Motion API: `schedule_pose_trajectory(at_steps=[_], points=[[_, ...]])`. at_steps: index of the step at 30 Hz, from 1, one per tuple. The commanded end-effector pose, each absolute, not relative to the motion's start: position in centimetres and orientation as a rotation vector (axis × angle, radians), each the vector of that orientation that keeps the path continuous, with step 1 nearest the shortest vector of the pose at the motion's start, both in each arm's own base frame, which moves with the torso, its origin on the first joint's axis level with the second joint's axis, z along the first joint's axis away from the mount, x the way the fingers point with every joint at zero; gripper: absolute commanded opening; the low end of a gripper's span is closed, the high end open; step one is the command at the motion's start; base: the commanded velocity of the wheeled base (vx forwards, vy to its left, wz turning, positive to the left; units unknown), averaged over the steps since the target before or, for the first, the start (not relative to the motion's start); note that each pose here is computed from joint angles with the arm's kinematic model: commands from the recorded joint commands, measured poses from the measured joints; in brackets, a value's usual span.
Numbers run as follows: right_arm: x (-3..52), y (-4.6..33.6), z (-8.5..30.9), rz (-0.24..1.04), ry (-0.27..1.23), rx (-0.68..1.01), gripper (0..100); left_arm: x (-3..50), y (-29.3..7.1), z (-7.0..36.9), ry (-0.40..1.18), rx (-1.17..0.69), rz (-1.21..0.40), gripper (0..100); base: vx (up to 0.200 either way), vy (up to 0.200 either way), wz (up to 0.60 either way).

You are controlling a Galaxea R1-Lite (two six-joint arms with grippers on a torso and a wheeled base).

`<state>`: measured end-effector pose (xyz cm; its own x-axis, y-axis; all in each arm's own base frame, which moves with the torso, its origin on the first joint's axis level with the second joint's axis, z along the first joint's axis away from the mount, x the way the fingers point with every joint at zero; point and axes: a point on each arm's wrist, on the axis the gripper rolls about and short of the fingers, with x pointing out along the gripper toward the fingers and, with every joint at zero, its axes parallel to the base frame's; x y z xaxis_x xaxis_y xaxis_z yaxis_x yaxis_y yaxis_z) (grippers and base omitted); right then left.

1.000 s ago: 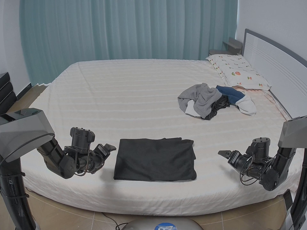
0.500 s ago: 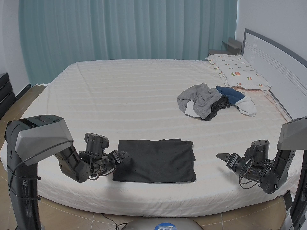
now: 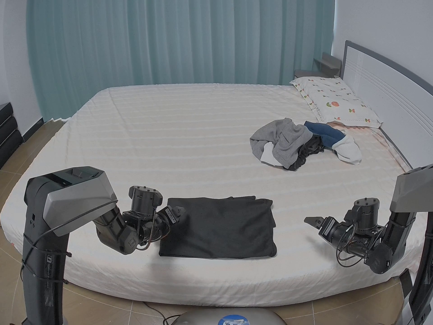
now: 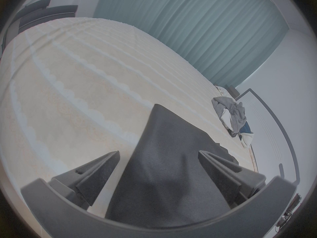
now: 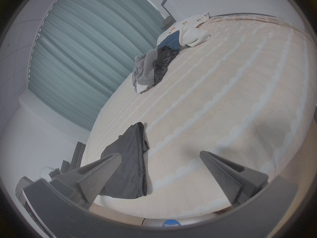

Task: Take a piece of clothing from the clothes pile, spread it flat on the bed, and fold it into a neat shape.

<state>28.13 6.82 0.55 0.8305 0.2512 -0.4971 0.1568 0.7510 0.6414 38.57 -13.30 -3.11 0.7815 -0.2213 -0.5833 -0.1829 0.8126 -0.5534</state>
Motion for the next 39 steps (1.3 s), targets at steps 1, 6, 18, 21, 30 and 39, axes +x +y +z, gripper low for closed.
schedule_pose_trajectory(at_steps=[1,6,18,21,30,39], points=[[28.1,7.1,0.4,0.062,0.607,0.728,100,38.6,-13.6,-3.5,0.691,-0.639,-0.020,100,0.000,0.000,0.00],[28.2,7.1,0.4,0.064,0.608,0.728,100,38.4,-13.7,-3.4,0.694,-0.663,-0.011,0,0.000,0.000,0.00],[28.1,7.2,0.3,0.064,0.612,0.730,100,38.3,-13.4,-3.7,0.668,-0.678,0.080,0,0.000,0.000,0.00],[28.1,7.1,0.3,0.062,0.614,0.730,100,38.3,-13.4,-3.6,0.659,-0.675,0.089,0,0.000,0.000,0.00],[28.3,7.0,0.4,0.060,0.605,0.731,100,38.2,-13.3,-3.5,0.660,-0.680,0.101,0,0.000,0.089,0.00],[28.3,7.0,0.4,0.060,0.605,0.731,100,38.5,-12.7,-3.4,0.650,-0.691,0.118,0,0.000,0.200,0.00]])
